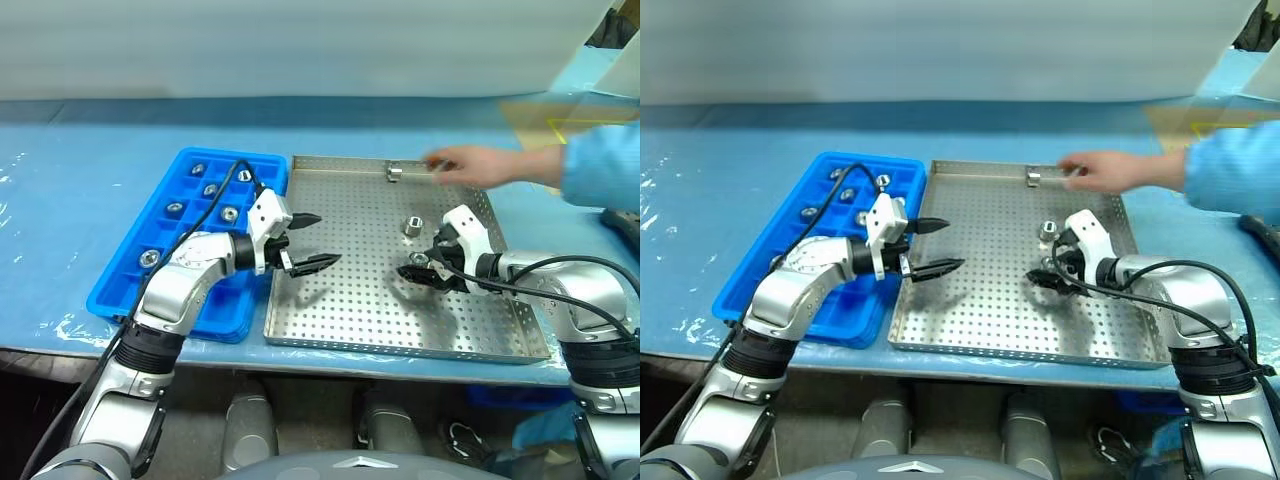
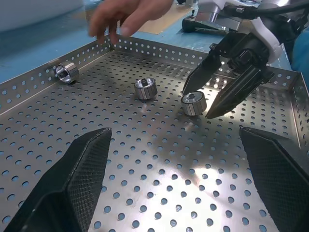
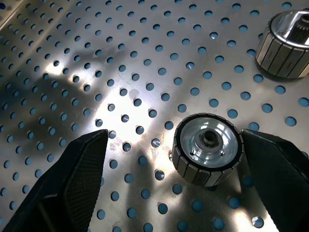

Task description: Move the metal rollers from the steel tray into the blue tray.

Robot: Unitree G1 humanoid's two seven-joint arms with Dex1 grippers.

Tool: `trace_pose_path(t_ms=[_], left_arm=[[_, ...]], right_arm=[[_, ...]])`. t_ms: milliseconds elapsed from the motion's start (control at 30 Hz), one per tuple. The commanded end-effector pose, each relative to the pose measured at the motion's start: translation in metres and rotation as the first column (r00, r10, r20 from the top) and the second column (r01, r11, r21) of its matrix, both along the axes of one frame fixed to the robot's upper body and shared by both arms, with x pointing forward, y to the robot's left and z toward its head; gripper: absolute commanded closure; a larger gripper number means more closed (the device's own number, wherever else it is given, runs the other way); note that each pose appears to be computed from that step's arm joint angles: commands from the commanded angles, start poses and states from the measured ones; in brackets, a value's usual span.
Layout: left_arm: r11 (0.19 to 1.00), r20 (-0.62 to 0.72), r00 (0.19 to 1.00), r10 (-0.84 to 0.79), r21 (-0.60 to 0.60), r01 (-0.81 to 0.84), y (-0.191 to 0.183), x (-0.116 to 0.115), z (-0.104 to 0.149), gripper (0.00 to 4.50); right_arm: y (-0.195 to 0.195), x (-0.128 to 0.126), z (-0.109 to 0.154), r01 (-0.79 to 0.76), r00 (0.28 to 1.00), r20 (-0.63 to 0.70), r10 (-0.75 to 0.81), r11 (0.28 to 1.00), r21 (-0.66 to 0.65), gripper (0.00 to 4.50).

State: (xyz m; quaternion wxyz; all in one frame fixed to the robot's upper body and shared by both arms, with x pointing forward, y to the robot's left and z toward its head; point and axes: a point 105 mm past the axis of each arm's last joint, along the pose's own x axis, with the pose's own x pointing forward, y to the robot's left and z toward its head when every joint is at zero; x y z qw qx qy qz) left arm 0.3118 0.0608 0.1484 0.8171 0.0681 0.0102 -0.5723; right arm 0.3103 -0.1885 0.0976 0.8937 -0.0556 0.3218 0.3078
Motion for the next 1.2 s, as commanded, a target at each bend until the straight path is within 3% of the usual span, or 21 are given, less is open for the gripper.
trace_pose_path(t_ms=[33, 133, 233, 433, 467, 633, 1200], left_arm=[[1.0, 0.04, 0.999, -0.017, -0.015, 0.018, 0.0, -0.005, 0.012, 0.0], [1.0, 0.039, 0.999, -0.018, -0.011, 0.019, 0.0, -0.005, 0.012, 0.0], [1.0, 0.039, 0.999, -0.019, -0.012, 0.019, 0.0, -0.006, 0.012, 0.0], [1.0, 0.033, 0.999, -0.024, -0.011, 0.024, 0.003, -0.009, 0.014, 0.0], [1.0, 0.032, 0.999, -0.023, -0.01, 0.024, 0.003, -0.009, 0.014, 0.0], [1.0, 0.032, 0.999, -0.019, -0.004, 0.019, 0.006, -0.01, 0.015, 0.0], [0.992, 0.02, 0.992, 0.125, 0.012, -0.126, 0.039, -0.03, 0.017, 0.0]], right_arm=[[0.0, 0.006, 0.001, 0.009, 1.0, 0.025, -0.008, 1.0, -0.014, 0.03], [0.0, 0.009, 0.0, 0.016, 0.999, 0.028, -0.016, 1.0, -0.008, 0.03], [-0.002, 0.012, -0.001, 0.032, 0.999, 0.035, -0.032, 0.999, -0.009, 0.63], [-0.002, 0.013, -0.001, 0.028, 0.999, 0.042, -0.028, 1.0, -0.006, 2.75], [-0.002, 0.013, -0.001, 0.026, 0.999, 0.043, -0.026, 1.0, -0.008, 2.88], [0.001, 0.017, 0.005, 0.006, 0.996, 0.089, -0.004, 1.0, -0.022, 2.88], [0.097, 0.036, 0.049, -0.331, 0.917, 0.272, 0.293, 0.937, 0.108, 2.88]])
